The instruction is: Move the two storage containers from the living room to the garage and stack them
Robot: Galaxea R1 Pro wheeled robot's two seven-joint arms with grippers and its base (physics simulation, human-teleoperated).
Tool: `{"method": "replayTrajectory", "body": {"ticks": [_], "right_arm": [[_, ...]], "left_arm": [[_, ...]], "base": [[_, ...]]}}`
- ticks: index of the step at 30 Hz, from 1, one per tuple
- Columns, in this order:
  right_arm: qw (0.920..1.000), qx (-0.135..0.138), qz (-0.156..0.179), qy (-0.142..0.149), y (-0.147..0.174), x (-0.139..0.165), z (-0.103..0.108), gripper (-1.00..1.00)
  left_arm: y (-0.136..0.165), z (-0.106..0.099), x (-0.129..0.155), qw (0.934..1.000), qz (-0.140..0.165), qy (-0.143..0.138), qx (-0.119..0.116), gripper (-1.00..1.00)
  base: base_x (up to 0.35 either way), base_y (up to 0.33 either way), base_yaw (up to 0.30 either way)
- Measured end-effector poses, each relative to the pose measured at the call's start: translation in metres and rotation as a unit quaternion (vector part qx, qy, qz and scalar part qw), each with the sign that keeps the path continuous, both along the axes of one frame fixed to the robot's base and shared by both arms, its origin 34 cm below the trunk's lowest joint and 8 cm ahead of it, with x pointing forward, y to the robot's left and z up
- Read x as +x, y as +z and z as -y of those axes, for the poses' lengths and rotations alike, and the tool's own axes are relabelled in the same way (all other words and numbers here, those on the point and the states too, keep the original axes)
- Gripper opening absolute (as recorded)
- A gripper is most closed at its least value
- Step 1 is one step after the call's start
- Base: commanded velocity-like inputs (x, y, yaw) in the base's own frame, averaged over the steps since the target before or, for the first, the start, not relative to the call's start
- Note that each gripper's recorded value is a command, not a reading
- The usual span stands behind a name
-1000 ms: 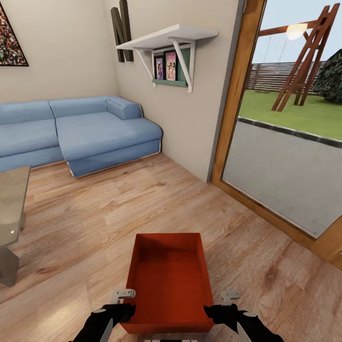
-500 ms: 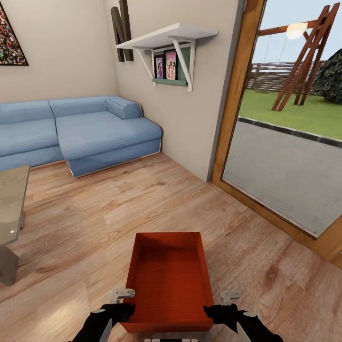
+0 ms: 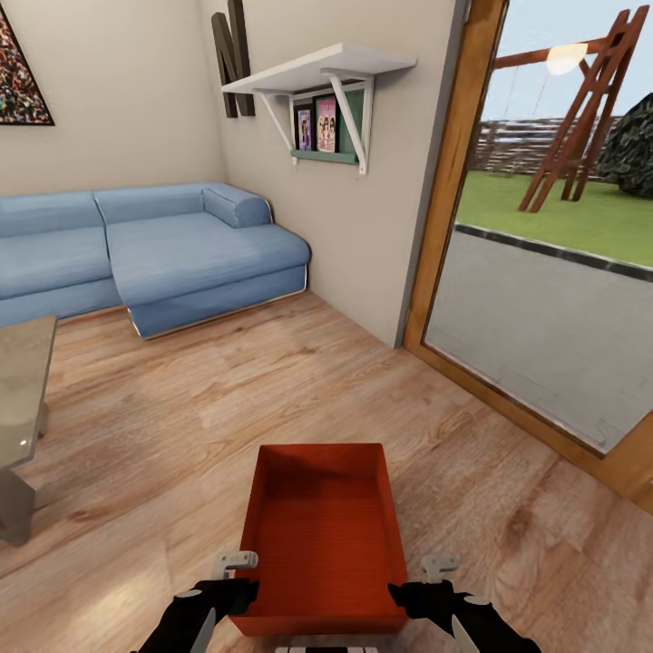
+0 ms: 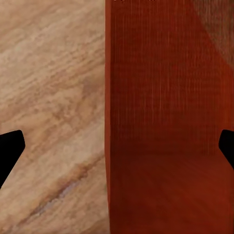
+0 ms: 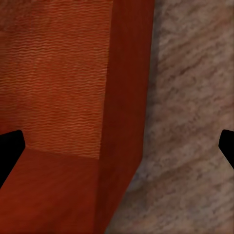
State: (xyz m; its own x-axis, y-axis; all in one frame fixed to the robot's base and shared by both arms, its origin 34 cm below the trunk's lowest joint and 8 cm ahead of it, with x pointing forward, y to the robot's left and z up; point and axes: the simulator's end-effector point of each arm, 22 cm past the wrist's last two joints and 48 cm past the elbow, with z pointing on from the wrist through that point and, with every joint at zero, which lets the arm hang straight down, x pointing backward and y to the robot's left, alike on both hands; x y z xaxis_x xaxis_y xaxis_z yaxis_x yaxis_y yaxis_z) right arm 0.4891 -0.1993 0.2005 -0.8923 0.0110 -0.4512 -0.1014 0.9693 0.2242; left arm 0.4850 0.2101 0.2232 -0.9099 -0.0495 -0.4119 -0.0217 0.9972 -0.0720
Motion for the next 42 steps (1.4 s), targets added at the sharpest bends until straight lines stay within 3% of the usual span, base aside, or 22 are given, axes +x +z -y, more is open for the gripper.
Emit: {"method": "replayTrajectory", "body": {"ticks": [42], "right_arm": [[1.0, 0.0, 0.0, 0.0, -0.0045, -0.0013, -0.0001, 1.0]], "left_arm": [[-0.0046, 0.002, -0.0022, 1.0, -0.003, -0.001, -0.002, 1.0]], "base": [[0.024, 0.0, 0.0]]}}
